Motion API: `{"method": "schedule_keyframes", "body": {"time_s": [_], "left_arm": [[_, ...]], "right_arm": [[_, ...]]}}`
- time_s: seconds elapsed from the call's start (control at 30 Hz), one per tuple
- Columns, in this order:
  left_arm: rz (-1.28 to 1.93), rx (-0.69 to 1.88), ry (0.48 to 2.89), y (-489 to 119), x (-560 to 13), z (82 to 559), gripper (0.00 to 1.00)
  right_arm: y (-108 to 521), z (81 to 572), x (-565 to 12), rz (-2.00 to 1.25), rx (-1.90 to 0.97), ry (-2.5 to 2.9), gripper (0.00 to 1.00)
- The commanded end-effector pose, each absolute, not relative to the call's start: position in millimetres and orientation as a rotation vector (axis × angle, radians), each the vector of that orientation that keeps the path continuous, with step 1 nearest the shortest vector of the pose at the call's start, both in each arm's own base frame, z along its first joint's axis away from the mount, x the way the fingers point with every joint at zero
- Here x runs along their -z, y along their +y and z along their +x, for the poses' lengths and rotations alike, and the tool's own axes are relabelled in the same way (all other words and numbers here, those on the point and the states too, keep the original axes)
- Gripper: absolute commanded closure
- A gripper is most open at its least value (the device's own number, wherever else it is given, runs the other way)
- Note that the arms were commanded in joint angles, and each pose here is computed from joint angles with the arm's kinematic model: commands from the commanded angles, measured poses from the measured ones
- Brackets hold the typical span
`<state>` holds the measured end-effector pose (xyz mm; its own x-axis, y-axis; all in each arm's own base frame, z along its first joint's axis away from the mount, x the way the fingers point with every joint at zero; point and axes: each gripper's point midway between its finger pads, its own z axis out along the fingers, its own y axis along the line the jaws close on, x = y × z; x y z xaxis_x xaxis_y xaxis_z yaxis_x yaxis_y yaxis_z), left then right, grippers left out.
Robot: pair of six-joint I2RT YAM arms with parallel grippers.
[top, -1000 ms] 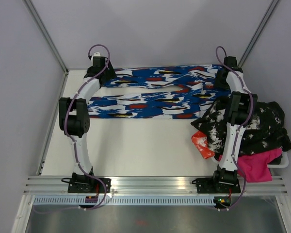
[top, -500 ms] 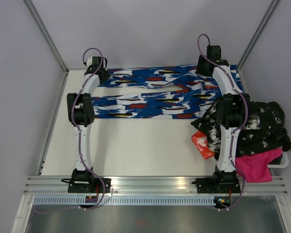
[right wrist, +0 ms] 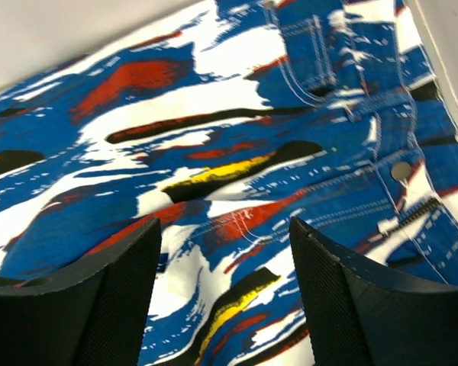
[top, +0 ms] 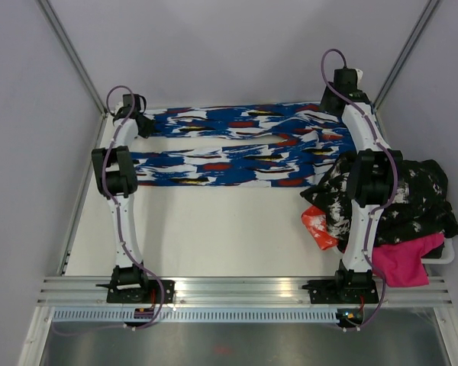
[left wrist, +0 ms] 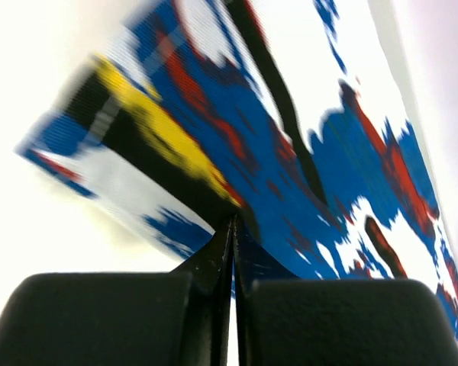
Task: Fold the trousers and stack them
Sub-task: Flatten the trousers out
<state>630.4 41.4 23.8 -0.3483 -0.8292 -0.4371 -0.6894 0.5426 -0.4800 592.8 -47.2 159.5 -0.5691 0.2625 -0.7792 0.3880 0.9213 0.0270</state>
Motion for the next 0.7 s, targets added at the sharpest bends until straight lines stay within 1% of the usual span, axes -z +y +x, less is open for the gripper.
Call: {"method": "schedule_keyframes", "body": {"time_s": [0.0, 0.1, 0.2, 0.3, 0.4, 0.53, 0.6, 0.67], "left_arm": [[-1.377, 0.103, 2.136, 91, -3, 603, 0.98], [-1.409, 0.025, 2.123, 122, -2, 592, 0.98], [-1.406, -0.013, 2.123, 138, 0, 591, 0.98], [-1.398, -0.053, 2.141, 146, 0, 588, 0.98], [-1.368, -0.088, 2.141, 154, -6, 587, 0.98], [-1.247, -0.089, 2.119, 164, -32, 597, 0.98], [-1.126, -0.008, 2.110, 158, -62, 610, 0.98], [-0.977, 0.051, 2.075, 149, -107, 619, 0.96]], "right_arm": [[-62, 579, -190, 0.536, 0.274, 2.131, 0.25], [-70, 569, -192, 0.564, 0.329, 2.126, 0.23], [-73, 563, -191, 0.586, 0.350, 2.132, 0.21], [-69, 561, -182, 0.599, 0.323, 2.159, 0.21], [-57, 560, -168, 0.590, 0.239, 2.198, 0.21], [-43, 562, -153, 0.570, 0.151, 2.226, 0.21], [-38, 562, -150, 0.548, 0.124, 2.235, 0.22], [-33, 565, -149, 0.524, 0.088, 2.236, 0.22]]}}
